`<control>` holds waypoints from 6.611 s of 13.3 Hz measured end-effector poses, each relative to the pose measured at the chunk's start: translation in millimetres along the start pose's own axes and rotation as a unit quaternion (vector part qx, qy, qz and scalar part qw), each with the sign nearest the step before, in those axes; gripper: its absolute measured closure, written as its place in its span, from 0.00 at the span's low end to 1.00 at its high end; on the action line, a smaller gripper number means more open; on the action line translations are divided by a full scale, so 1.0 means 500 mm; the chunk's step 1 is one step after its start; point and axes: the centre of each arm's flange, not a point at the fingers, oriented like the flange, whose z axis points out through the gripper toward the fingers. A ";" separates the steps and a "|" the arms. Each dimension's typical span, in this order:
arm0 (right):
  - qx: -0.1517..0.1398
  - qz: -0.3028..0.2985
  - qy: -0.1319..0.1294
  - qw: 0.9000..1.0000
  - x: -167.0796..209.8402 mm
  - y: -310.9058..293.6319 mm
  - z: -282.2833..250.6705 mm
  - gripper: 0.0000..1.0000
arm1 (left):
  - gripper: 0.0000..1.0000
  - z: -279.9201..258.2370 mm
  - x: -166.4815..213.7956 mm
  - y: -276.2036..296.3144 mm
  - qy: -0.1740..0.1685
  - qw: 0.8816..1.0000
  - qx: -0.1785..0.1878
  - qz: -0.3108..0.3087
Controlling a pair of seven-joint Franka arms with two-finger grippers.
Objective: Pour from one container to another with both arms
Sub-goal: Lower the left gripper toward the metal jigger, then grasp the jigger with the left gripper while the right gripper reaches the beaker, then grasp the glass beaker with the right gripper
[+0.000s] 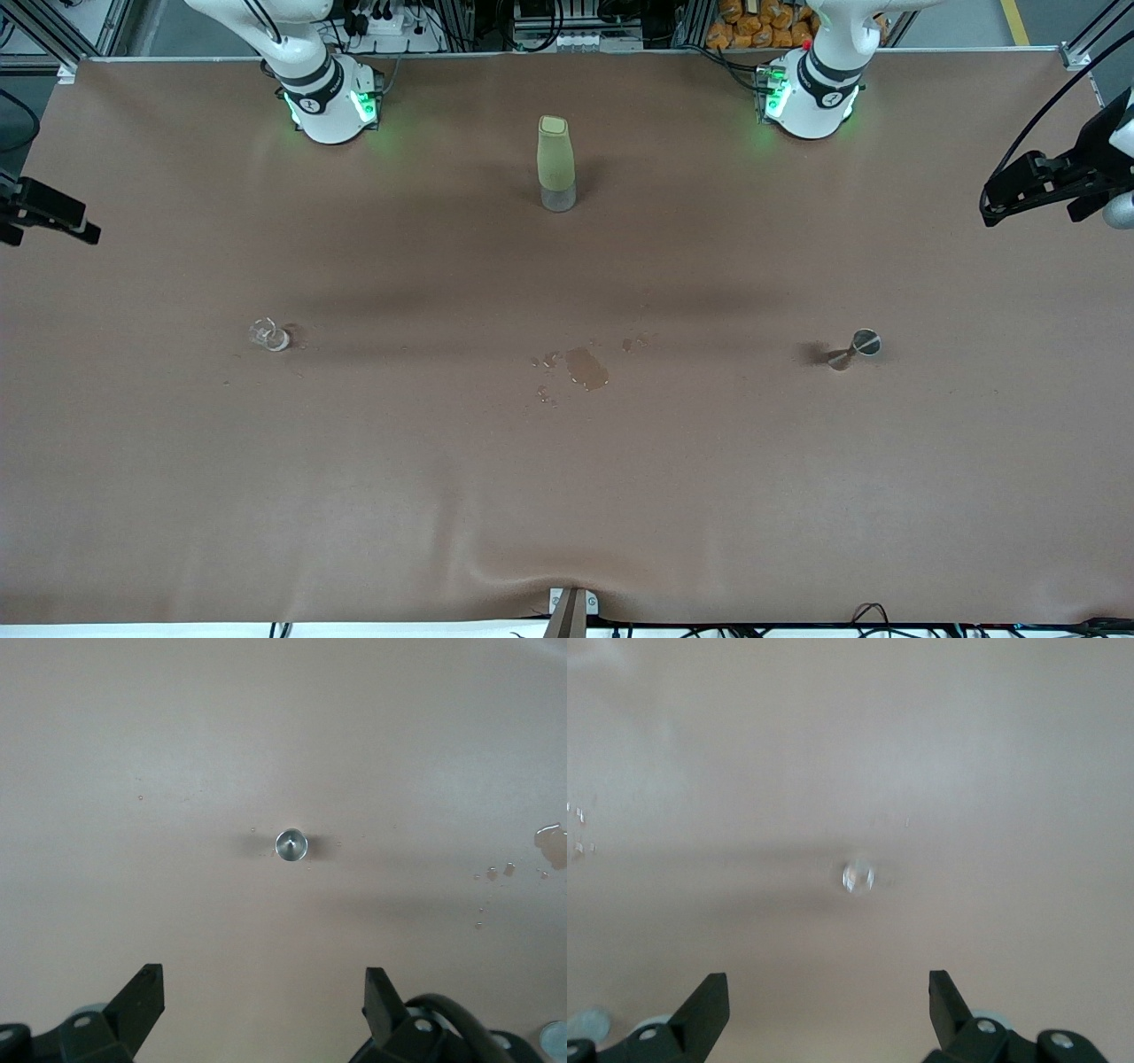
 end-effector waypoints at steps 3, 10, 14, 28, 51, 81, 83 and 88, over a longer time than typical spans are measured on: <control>-0.005 -0.004 0.023 1.000 0.012 -0.008 -0.007 0.00 | 0.00 -0.004 -0.004 -0.004 -0.008 1.000 0.001 -0.002; -0.005 -0.001 0.029 1.000 0.016 -0.013 -0.007 0.00 | 0.00 0.005 -0.015 -0.013 -0.039 0.999 -0.002 0.008; -0.006 -0.004 0.028 1.000 0.017 -0.026 -0.005 0.00 | 0.00 0.023 -0.013 -0.066 -0.052 0.994 -0.047 0.085; -0.004 -0.072 -0.022 0.997 -0.038 0.017 0.016 0.00 | 0.00 0.459 0.054 -0.408 -0.004 0.878 -0.357 0.319; 0.014 -0.678 -0.012 0.735 -0.126 0.294 0.256 0.00 | 0.00 1.095 0.074 -0.383 0.351 0.564 -0.489 0.565; 0.300 -0.558 0.413 0.654 -0.192 0.412 1.024 0.00 | 0.48 1.146 0.083 -0.298 0.399 0.488 -0.465 0.621; 0.309 -0.543 0.433 0.650 -0.201 0.413 1.040 0.00 | 0.51 1.146 0.083 -0.300 0.400 0.489 -0.465 0.620; 0.322 -0.523 0.460 0.641 -0.207 0.410 1.078 0.00 | 0.67 1.146 0.083 -0.302 0.400 0.489 -0.464 0.620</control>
